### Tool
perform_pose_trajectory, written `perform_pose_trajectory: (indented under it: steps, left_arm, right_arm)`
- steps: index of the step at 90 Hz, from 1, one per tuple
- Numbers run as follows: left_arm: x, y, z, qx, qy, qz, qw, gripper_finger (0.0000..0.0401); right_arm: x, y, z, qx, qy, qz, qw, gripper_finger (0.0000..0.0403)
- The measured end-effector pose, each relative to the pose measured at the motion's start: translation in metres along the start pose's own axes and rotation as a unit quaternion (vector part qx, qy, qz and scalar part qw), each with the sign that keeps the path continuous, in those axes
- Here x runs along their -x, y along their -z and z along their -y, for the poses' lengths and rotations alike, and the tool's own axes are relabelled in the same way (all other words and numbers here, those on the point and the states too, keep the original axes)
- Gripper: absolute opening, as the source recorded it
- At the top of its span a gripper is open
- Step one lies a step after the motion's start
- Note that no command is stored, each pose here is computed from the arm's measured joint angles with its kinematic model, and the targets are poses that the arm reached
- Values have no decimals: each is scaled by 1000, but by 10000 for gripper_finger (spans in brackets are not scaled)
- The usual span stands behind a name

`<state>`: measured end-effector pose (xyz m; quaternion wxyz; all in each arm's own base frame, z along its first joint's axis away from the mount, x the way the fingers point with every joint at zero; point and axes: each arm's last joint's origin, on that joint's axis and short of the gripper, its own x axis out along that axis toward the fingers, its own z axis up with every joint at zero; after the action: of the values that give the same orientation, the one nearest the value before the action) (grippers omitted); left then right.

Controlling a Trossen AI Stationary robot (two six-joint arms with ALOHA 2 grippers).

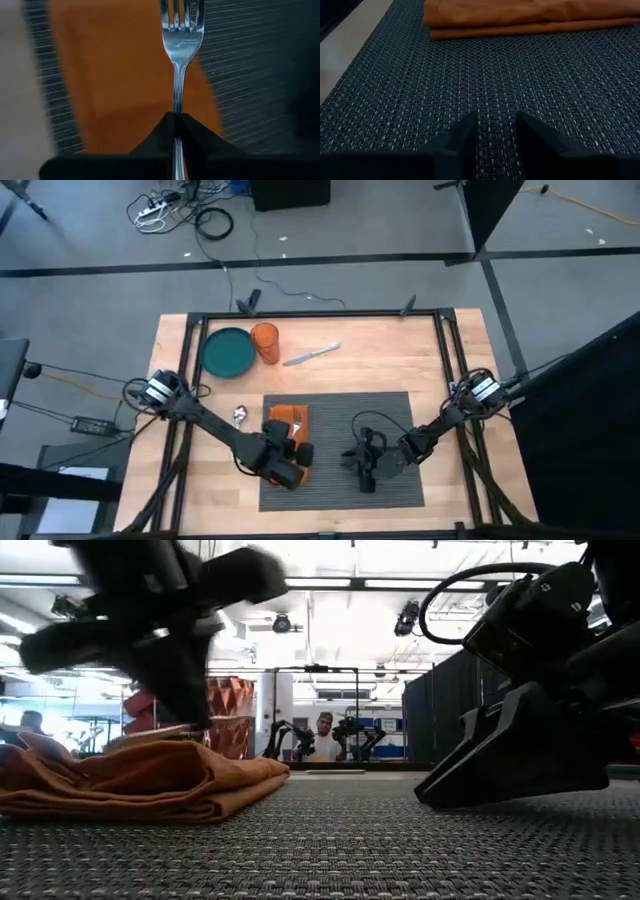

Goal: Set table place
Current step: Put the silver fork on top of the orange table napkin

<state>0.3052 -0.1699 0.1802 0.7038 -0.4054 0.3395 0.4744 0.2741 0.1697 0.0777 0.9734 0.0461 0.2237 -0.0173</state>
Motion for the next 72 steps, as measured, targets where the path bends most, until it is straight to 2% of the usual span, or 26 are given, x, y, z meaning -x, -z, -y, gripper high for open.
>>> perform_pose_trajectory:
  steps: [9, 56, 72]
  left_arm:
    - [0, -1, -5, 3, -23, 8, 1000, 0]
    - [-29, 18, 0, 4, -30, -2, 1000, 2]
    - [-29, 17, 0, 11, -30, 4, 999, 31]
  right_arm:
    - [0, 0, 0, 0, 0, 0, 1000, 112]
    - [0, 0, 0, 0, 0, 0, 1000, 111]
    - [0, 0, 0, 0, -2, -1, 1000, 111]
